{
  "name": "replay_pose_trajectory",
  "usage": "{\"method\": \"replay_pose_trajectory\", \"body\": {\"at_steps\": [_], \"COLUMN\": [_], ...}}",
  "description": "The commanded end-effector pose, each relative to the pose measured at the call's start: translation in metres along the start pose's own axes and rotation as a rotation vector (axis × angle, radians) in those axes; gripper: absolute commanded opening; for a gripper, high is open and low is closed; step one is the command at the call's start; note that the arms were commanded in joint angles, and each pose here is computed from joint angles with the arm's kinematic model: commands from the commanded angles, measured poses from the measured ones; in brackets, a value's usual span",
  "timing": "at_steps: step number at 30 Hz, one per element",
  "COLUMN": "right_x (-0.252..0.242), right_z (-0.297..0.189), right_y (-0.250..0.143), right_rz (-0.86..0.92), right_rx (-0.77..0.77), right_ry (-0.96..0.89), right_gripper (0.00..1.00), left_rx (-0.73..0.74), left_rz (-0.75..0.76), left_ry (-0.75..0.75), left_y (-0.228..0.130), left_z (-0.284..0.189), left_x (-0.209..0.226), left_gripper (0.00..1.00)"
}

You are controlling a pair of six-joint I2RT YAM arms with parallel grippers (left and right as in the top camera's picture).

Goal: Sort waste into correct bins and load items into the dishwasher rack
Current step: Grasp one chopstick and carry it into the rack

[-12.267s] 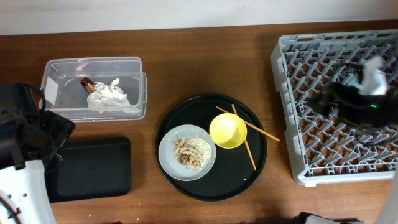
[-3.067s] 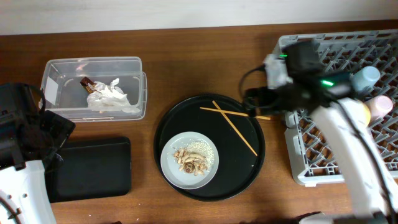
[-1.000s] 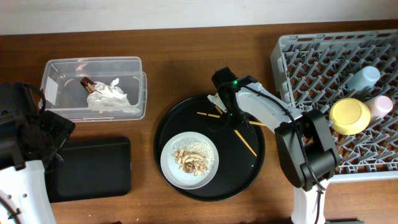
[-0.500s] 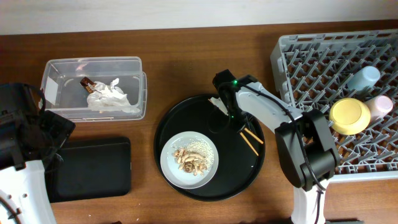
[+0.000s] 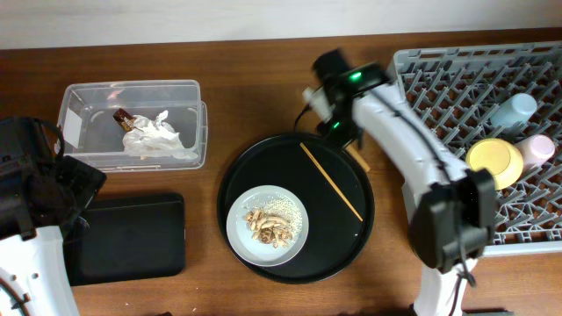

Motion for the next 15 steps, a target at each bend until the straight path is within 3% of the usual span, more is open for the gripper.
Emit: {"method": "replay_pose_trajectory", "body": {"at_steps": [1,8,15], "right_x": [-0.062,-0.124,-0.152], "right_z": [-0.058,-0.058,-0.024], "right_y": [-0.025,-0.079,-0.095], "right_rz": [0.280,0.393,0.438], "right_rx": [-0.142,-0.145,-0.099], "right_ry": [-0.093,-0.086,-0.056], "right_gripper": [0.04,0.04,0.04], "left_rx": [-0.007,-0.007,-0.007], "left_rz": [-0.015,-0.015,-0.015], "left_ry": [-0.001,-0.001,0.000], "left_y": [0.000,0.000,0.000], "left_z": [-0.002,-0.002,-0.002], "left_x": [0.003,0.003,0.003], "left_gripper": [0.99,0.99,0.99]}}
Point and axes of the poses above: each gripper's point midway between its finger pads, its own z axis out along the fingers, its own x axis along the line the jaws close on, y = z × x, the point moved 8 cm from there along -z, back along the fingers, and after that the axes turned 10 degrees about -z, right-handed, at the moved point
